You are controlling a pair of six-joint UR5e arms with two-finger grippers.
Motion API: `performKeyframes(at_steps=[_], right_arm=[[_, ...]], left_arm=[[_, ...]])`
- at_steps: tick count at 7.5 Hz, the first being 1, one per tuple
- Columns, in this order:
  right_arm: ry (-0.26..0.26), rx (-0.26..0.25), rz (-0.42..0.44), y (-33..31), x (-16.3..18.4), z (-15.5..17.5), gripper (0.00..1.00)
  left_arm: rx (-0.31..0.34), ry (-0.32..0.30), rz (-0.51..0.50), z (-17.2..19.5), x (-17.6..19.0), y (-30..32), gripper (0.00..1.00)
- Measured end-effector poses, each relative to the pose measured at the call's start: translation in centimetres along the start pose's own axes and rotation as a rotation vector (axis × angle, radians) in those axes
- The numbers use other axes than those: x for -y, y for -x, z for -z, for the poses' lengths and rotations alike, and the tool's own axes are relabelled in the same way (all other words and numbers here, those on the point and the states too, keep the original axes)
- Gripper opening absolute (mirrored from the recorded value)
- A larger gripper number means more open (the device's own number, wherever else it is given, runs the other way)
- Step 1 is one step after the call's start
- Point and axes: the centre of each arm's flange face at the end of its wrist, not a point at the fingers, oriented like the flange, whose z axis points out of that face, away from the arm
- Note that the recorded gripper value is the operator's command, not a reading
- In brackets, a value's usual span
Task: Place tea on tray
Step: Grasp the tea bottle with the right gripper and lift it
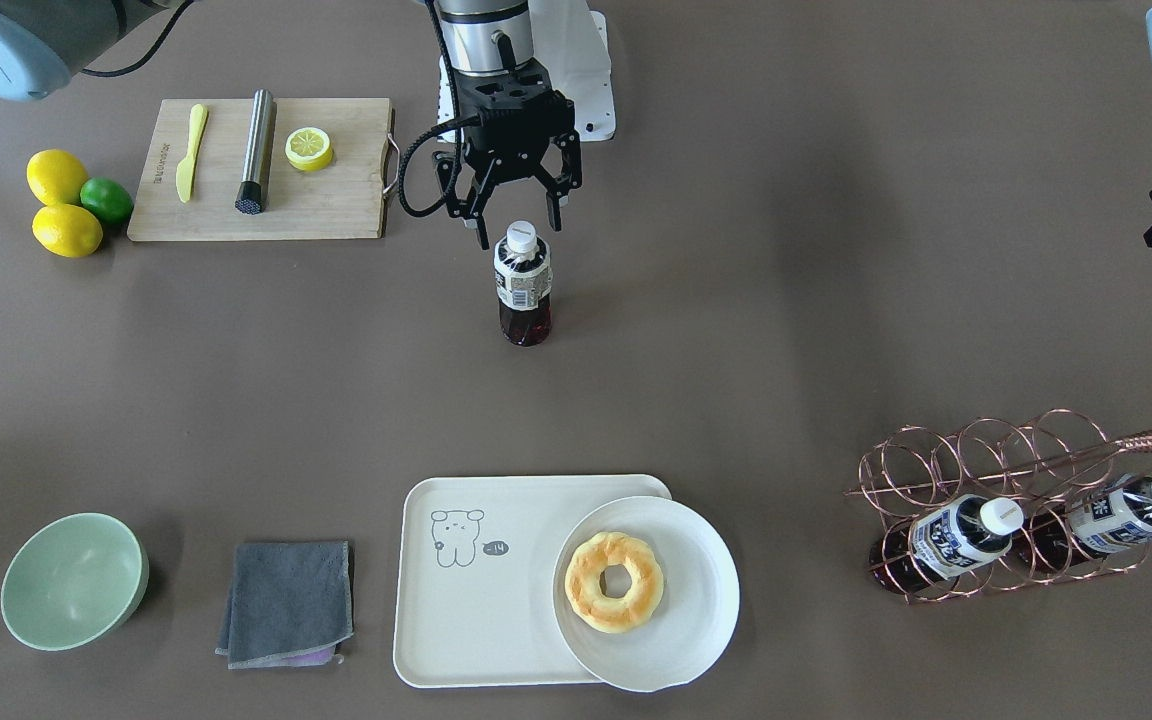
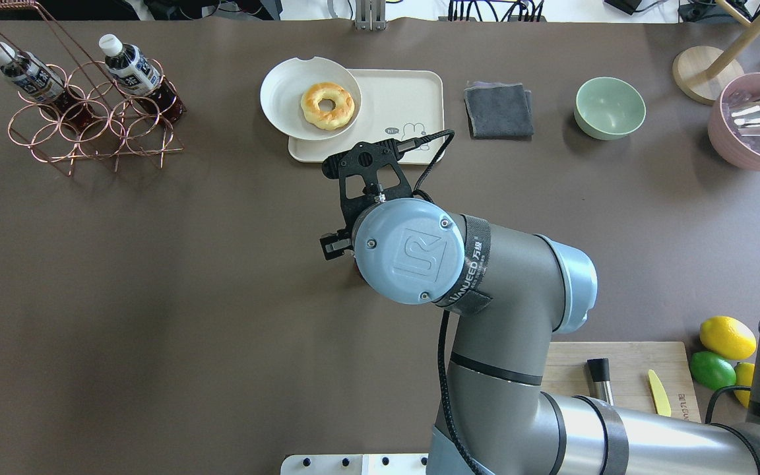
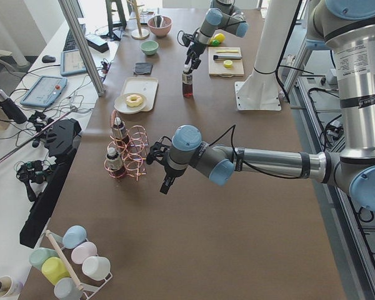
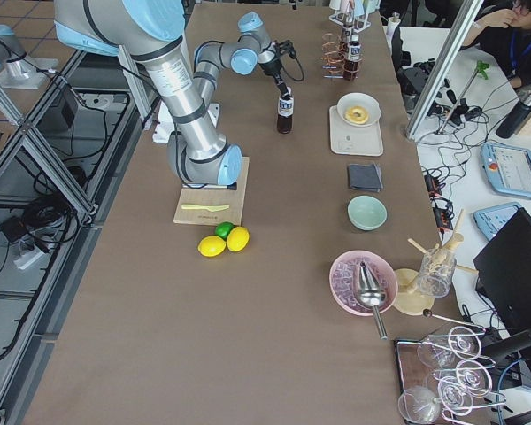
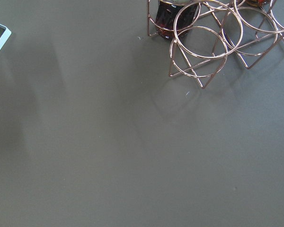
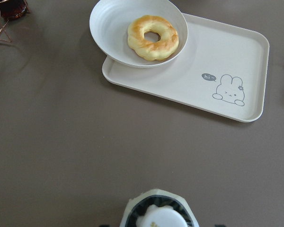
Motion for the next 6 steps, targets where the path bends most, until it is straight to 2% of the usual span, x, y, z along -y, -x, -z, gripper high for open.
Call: performKeyframes(at_steps=[4, 6], right_arm=[[-0.022, -0.002, -0.002, -0.6, 1.5, 0.6, 0.0], [-0.064, -0.004, -0.014, -1.8, 4.7, 2.0, 0.0]], left_arm=[[-0.003, 0.0, -0.001, 0.0, 0.0, 0.0, 0.99], [-0.006, 0.0, -0.002, 0.0, 0.0, -0.1, 0.99]])
